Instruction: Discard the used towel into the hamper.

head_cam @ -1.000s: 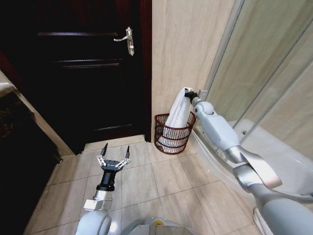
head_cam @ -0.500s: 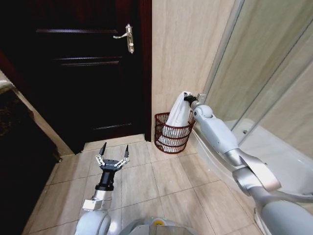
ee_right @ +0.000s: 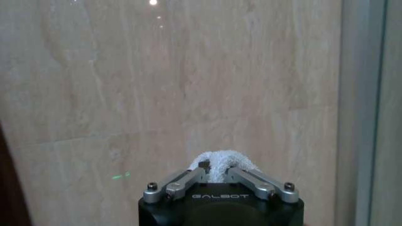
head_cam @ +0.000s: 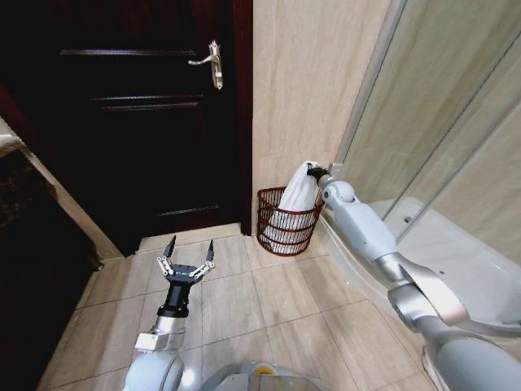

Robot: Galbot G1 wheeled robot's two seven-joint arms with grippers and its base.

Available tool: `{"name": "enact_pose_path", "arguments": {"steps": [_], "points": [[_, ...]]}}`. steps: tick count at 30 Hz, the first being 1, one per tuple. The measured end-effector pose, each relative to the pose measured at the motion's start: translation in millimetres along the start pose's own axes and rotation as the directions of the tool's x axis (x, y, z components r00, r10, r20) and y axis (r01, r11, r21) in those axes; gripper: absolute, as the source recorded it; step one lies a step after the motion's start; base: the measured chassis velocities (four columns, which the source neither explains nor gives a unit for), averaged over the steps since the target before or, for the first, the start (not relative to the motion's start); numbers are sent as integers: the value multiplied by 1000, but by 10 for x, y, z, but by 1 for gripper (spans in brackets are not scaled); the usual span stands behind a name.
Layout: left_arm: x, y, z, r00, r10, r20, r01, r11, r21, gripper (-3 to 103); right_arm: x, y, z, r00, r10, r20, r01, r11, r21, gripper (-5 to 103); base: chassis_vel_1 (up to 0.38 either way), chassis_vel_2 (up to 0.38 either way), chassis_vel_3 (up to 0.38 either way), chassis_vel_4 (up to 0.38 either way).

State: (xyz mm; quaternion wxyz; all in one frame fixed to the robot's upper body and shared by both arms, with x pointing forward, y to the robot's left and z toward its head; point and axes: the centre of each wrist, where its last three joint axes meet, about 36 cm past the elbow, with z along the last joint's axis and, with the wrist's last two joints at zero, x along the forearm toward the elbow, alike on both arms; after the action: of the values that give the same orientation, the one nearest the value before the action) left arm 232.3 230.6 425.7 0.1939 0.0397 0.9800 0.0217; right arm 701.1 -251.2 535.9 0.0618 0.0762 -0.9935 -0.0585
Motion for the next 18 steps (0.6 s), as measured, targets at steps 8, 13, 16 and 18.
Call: {"name": "enact_pose_path", "arguments": {"steps": [8, 13, 16, 18], "points": [[-5, 6, -2, 1000, 0, -2, 0, 1000, -3, 100, 36, 118, 136, 996, -28, -80, 23, 998, -62, 2, 0, 0, 0, 0], [-5, 15, 3, 1000, -2, -3, 2, 1000, -6, 100, 38, 107, 178, 987, -28, -161, 16, 997, -77, 2, 0, 0, 0, 0], [-2, 21, 14, 1000, -4, -6, 4, 1000, -7, 100, 32, 86, 171, 979, -38, -200, 18, 995, -100, 2, 0, 0, 0, 0], [0, 21, 21, 1000, -5, -7, 5, 1000, -7, 100, 30, 81, 162, 974, -45, -222, 19, 993, -119, 2, 0, 0, 0, 0]]}}
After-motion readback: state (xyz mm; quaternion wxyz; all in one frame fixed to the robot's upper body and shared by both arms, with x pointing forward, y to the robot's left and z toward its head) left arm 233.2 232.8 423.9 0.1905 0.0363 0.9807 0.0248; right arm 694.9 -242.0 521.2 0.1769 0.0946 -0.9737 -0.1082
